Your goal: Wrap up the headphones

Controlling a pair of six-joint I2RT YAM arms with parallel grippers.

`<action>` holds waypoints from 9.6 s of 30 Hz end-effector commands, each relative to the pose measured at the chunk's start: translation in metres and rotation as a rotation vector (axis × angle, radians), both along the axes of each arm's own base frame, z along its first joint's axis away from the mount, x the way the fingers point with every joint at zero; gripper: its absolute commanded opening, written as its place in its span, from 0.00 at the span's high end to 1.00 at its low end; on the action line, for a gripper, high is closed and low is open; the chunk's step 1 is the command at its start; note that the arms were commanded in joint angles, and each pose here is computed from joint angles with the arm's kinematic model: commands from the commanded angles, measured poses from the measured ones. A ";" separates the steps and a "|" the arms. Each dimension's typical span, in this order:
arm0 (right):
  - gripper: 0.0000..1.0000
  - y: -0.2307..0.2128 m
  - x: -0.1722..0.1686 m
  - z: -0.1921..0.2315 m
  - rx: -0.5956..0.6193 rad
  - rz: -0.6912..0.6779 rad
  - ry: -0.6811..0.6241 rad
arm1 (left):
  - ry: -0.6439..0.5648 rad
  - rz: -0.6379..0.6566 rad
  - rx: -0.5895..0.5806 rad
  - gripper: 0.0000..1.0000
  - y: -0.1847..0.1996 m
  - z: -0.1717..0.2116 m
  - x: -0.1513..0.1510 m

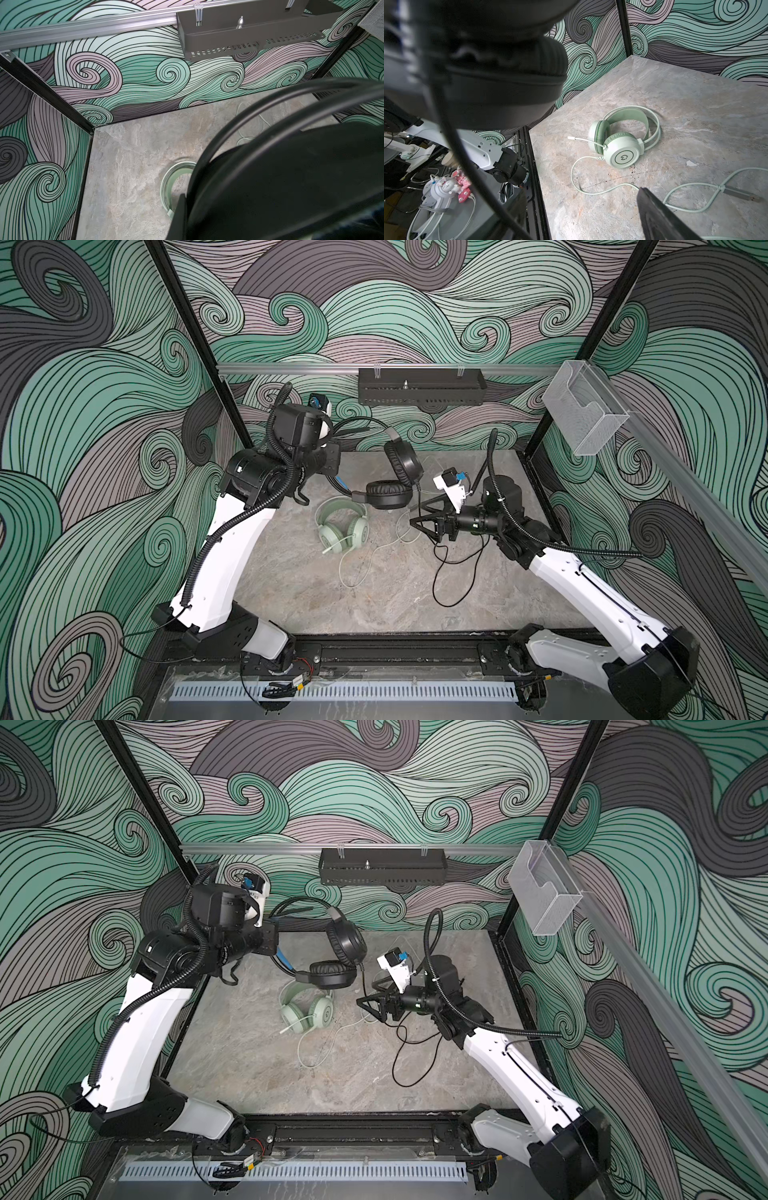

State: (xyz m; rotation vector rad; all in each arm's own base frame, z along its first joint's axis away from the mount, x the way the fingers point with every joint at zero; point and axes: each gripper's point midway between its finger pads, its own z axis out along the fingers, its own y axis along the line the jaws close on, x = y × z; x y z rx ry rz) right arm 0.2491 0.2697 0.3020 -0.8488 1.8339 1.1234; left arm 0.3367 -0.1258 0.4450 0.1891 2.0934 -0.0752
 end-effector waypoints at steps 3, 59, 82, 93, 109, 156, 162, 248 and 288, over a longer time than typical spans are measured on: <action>0.28 0.002 -0.001 -0.014 0.015 0.002 0.031 | -0.095 0.031 -0.182 1.00 0.008 0.043 -0.009; 1.00 -0.017 0.003 0.121 -0.860 -0.136 -0.849 | 0.058 -0.071 0.024 1.00 -0.011 -0.092 -0.006; 0.91 -0.013 0.045 0.075 -0.890 -0.265 -0.582 | 0.039 -0.491 -0.108 1.00 -0.100 -0.118 -0.062; 0.53 -0.023 0.050 0.062 -0.751 -0.262 -0.444 | 0.012 -0.518 -0.235 1.00 -0.110 -0.097 -0.068; 0.24 -0.067 0.059 0.082 -0.262 -0.400 -0.243 | -0.076 -0.425 -0.386 1.00 -0.096 -0.012 -0.070; 0.21 0.024 0.065 -0.055 0.110 -0.015 0.098 | -0.062 -0.252 -0.624 1.00 -0.093 0.066 -0.039; 0.34 0.033 0.070 -0.080 0.132 0.016 0.177 | -0.048 -0.251 -0.644 1.00 -0.093 0.065 -0.039; 0.80 -0.039 0.039 0.087 -0.546 -0.385 -0.569 | -0.109 -0.471 -0.057 1.00 -0.082 -0.069 -0.066; 0.27 -0.069 -0.007 0.041 -0.107 -0.220 -0.310 | -0.076 -0.498 -0.419 1.00 -0.111 0.060 -0.073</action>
